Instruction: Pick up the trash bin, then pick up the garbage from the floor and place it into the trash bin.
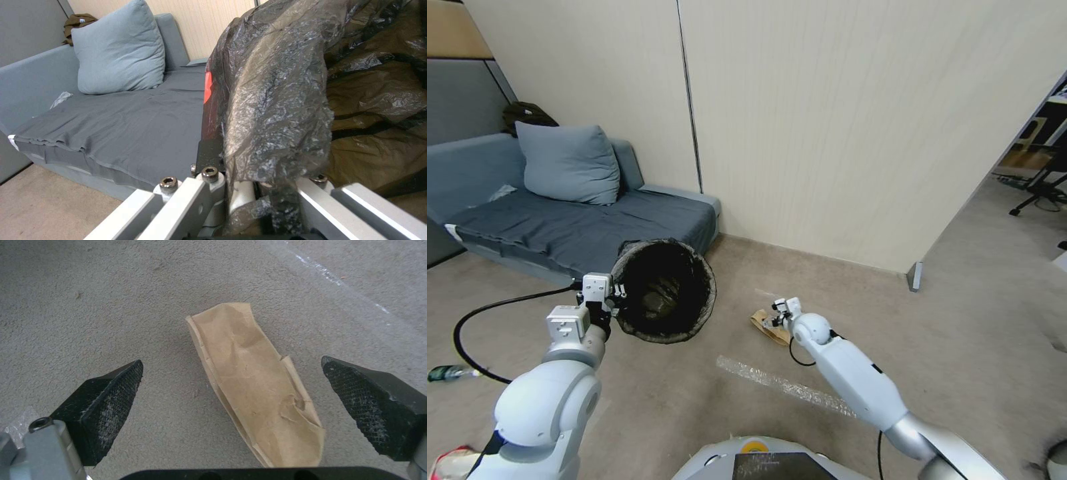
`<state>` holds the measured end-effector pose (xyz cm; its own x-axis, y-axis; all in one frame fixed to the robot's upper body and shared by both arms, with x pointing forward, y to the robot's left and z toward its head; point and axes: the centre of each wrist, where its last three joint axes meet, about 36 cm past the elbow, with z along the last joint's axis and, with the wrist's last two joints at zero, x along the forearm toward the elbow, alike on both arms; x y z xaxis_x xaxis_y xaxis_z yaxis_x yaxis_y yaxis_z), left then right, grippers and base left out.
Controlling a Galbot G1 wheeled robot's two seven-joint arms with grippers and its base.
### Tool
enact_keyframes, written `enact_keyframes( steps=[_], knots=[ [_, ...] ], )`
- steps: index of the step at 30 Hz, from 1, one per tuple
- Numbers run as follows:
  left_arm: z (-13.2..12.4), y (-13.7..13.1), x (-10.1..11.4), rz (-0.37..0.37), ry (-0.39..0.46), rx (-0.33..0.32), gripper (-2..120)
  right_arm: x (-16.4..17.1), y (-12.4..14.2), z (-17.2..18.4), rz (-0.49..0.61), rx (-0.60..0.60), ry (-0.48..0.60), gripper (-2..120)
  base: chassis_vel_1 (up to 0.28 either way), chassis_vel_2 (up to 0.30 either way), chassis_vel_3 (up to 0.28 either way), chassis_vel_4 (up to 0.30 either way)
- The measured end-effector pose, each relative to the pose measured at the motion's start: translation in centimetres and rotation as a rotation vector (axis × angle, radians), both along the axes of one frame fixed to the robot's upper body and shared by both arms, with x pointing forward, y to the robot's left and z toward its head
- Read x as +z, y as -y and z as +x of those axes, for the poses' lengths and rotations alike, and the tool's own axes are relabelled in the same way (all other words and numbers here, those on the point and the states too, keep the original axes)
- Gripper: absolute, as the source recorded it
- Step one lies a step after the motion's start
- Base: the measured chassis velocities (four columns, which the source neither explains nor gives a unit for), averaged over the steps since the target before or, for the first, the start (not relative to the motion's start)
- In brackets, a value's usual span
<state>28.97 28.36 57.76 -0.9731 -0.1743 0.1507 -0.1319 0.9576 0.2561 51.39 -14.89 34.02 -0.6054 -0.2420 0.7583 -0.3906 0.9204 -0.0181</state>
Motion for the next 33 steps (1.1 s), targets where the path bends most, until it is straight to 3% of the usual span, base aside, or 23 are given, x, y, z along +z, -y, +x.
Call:
enact_keyframes(
  steps=[21,33],
  knots=[
    [0.4,-0.1,-0.4,-0.003,-0.012,-0.001,1,-4.2,1.0,2.4,-0.099,-0.019,-0.081,100,0.000,0.000,0.000,0.000],
    [0.4,0.0,-0.5,-0.006,-0.014,0.001,1,-6.9,0.4,4.4,-0.188,0.007,-0.138,100,0.000,0.000,0.000,0.000]
  ],
)
